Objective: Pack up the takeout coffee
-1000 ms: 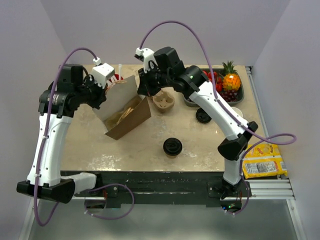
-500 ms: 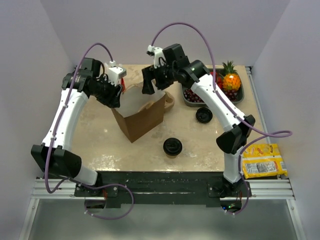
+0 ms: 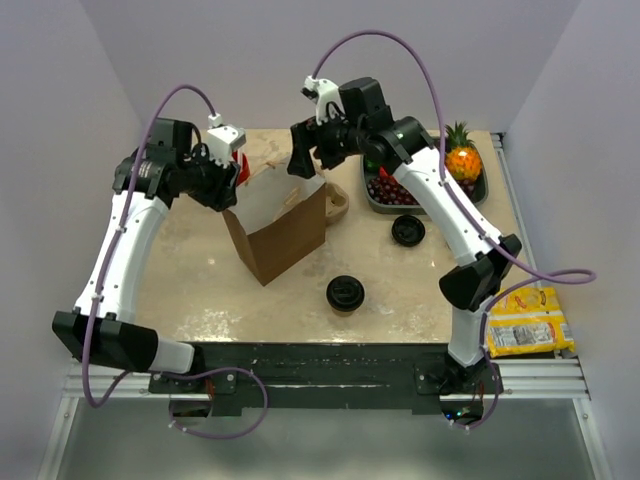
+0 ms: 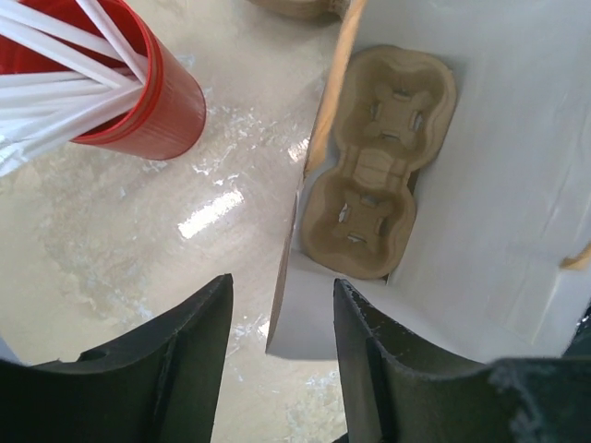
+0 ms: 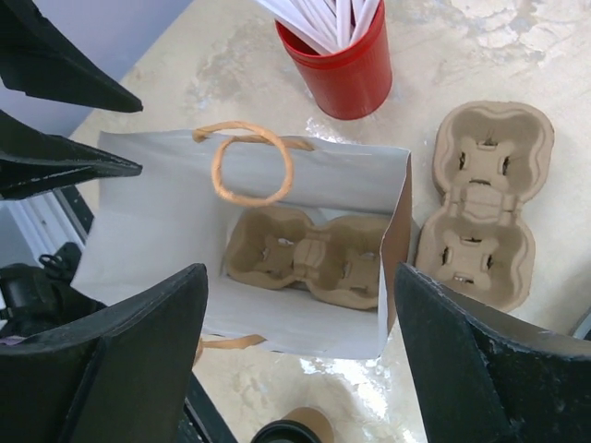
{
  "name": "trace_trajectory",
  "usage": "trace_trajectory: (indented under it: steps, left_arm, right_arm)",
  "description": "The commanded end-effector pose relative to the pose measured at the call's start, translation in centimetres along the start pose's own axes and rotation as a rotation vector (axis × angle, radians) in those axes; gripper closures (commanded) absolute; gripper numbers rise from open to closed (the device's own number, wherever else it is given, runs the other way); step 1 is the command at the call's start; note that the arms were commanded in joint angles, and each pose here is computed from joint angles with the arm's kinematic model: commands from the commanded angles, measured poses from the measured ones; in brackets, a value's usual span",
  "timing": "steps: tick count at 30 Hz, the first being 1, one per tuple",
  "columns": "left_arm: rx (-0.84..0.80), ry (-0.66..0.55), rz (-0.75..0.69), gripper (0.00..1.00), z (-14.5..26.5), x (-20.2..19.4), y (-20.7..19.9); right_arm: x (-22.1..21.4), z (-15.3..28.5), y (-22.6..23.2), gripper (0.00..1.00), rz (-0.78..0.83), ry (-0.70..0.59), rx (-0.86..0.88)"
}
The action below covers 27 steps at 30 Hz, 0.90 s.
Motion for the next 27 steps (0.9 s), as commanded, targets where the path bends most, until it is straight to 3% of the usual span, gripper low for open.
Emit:
trace_trajectory:
  steps: [1,3,6,9,10,16,27]
  left_arm:
    - [0.010,0.013,0.041,0.48,-1.5,0.0,0.7]
    - [0.001,0.026,0.040,0.50,-2.0,-0.1,0.8]
    - [-0.023,0.041,0.035,0.61,-2.4,-0.2,0.6]
    - [-0.074,0.050,0.027,0.95,-2.6,0.1,0.1]
    - [-0.095,0.032,0.020,1.00,-2.0,0.9,-0.3]
    - [-0.225,-0.034,-0.035,1.00,2.8,2.9,-3.2]
    - [-0.251,-0.079,-0.047,1.00,6.6,2.8,-4.8]
  right_arm:
    - [-1.4,-1.2,-1.1,0.18,0.038,0.048,-0.042]
    - [-2.6,-1.7,-1.8,0.19,0.051,0.092,-0.086]
    - [-4.1,-2.4,-2.3,0.33,0.068,0.142,-0.095]
    - [-5.0,-3.1,-2.4,0.91,0.057,0.177,-0.090]
    - [-4.6,-2.9,-2.1,1.00,0.046,0.171,-0.083]
    - [1.4,3.4,1.1,1.00,0.032,-0.015,-0.033]
    - [3.7,8.6,5.0,1.00,0.074,-0.117,-0.001]
Point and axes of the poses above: each gripper's point midway between its finger pads, its own z axis back along the fingers, its own y axis along the line the jaws close on, x = y × z, the point moved 5 cm from there along z, back along the fingers, and after that the axes turned 15 degrees about z, right-handed, at the moved point
